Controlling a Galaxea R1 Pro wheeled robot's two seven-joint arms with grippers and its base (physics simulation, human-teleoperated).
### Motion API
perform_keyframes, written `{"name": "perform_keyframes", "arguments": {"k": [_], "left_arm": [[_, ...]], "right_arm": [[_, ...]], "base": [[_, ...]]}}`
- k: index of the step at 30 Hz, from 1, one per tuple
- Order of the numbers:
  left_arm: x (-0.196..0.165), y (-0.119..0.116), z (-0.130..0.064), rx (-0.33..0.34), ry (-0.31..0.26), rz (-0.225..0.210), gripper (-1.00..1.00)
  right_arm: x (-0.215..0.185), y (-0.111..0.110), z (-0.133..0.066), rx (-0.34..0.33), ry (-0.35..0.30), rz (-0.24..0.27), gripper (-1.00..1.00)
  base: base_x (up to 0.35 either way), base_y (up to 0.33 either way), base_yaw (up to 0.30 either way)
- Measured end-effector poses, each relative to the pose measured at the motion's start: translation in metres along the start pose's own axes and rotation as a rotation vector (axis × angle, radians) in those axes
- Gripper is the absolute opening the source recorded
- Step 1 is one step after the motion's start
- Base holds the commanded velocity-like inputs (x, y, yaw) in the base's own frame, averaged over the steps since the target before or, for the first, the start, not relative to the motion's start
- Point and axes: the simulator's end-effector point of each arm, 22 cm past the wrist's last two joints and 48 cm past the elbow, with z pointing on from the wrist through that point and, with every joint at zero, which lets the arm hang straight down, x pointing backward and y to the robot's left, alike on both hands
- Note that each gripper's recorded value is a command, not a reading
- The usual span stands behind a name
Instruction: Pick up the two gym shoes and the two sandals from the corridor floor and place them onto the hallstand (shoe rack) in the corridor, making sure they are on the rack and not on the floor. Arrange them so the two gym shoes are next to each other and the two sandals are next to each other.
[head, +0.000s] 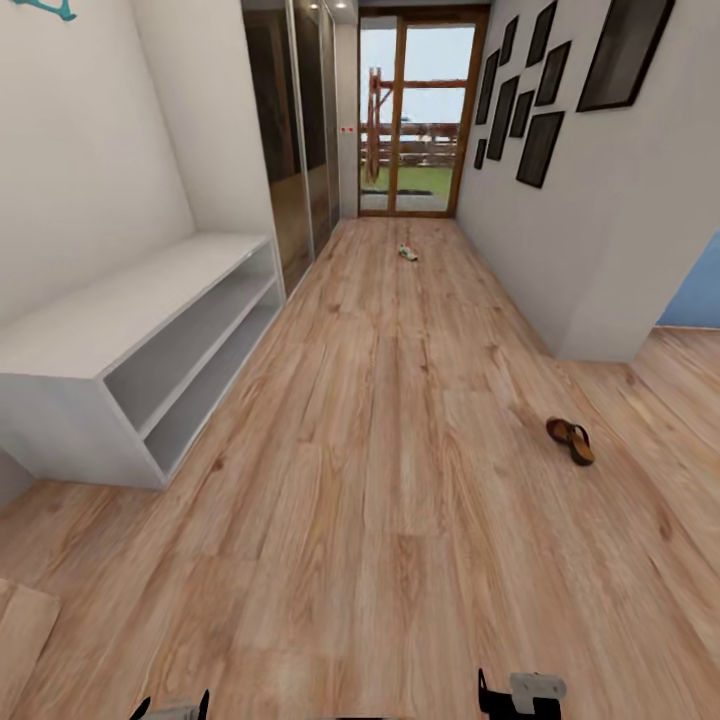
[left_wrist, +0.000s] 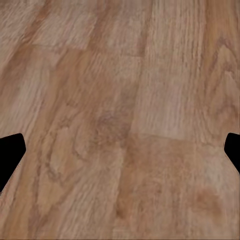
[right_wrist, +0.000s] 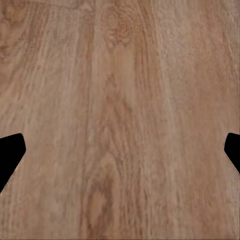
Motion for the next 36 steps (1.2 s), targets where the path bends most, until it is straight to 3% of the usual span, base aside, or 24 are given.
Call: {"name": "perform_keyframes", "arguments": {"k": [36], "left_arm": [[0.0, 0.0, 0.0, 0.0, 0.0, 0.0, 1.0]], "right_arm": [[0.0001, -0.0001, 0.0, 0.0, 0.001, 0.0, 1.0]], "base": [[0.338, 0.0, 0.0]]}}
